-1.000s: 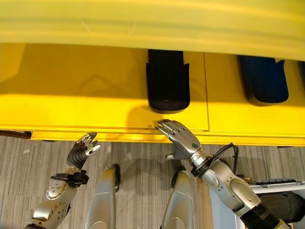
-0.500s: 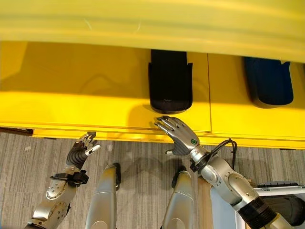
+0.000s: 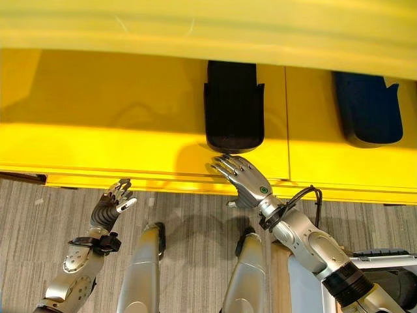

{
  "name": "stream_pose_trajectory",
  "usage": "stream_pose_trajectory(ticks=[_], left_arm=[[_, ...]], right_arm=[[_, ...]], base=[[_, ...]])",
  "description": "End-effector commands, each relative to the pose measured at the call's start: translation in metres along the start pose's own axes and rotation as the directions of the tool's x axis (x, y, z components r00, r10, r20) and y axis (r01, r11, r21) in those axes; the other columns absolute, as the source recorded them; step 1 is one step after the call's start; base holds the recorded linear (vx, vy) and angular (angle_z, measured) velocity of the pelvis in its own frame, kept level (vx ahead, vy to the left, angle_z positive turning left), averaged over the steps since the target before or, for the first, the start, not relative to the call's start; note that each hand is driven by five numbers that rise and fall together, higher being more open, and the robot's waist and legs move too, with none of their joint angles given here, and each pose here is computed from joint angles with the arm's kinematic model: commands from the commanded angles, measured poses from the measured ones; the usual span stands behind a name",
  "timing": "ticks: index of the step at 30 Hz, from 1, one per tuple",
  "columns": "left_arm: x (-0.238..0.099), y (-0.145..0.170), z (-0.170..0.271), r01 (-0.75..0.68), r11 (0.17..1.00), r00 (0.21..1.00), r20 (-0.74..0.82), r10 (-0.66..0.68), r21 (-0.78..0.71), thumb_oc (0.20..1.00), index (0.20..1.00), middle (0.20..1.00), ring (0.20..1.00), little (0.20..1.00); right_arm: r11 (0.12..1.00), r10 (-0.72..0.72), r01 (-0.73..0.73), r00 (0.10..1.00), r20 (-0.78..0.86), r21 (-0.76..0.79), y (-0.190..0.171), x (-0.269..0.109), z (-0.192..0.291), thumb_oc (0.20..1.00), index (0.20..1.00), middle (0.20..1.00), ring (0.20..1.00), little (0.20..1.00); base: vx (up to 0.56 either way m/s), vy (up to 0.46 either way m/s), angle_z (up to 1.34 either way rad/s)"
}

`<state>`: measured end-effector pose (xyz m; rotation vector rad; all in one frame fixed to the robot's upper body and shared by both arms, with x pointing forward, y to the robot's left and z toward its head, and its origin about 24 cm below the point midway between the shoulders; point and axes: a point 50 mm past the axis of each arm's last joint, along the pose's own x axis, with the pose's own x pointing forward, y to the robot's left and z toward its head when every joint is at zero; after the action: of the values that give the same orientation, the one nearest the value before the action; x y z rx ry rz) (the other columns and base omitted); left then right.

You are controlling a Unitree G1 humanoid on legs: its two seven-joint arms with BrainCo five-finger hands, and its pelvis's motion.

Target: Move parts from the plastic box to the shelf.

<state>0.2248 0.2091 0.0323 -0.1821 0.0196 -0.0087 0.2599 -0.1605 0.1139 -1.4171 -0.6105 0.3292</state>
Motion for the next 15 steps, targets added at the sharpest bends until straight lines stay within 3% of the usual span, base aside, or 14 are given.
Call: stream_pose_trajectory(ticks=[1, 15], left_arm=[[-0.006, 0.001, 0.005, 0.01, 1.0, 0.998, 0.059, -0.011, 0.019, 1.0, 1.0, 1.0, 1.0, 1.0], [-0.009, 0.002, 0.003, 0.029, 0.999, 0.999, 0.038, -0.03, 0.017, 1.0, 1.0, 1.0, 1.0, 1.0]], right_arm=[[1.0, -0.019, 0.018, 0.999, -0.044, -0.01, 0.001, 0.002, -0.008, 1.0, 1.0, 1.0, 1.0, 1.0], [0.995, -0.08, 0.078, 0.996, -0.043, -0.061, -0.013, 0.019, -0.014, 1.0, 1.0, 1.0, 1.0, 1.0]], base=[[-0.02, -0.01, 0.03], [0.01, -0.003, 0.0]])
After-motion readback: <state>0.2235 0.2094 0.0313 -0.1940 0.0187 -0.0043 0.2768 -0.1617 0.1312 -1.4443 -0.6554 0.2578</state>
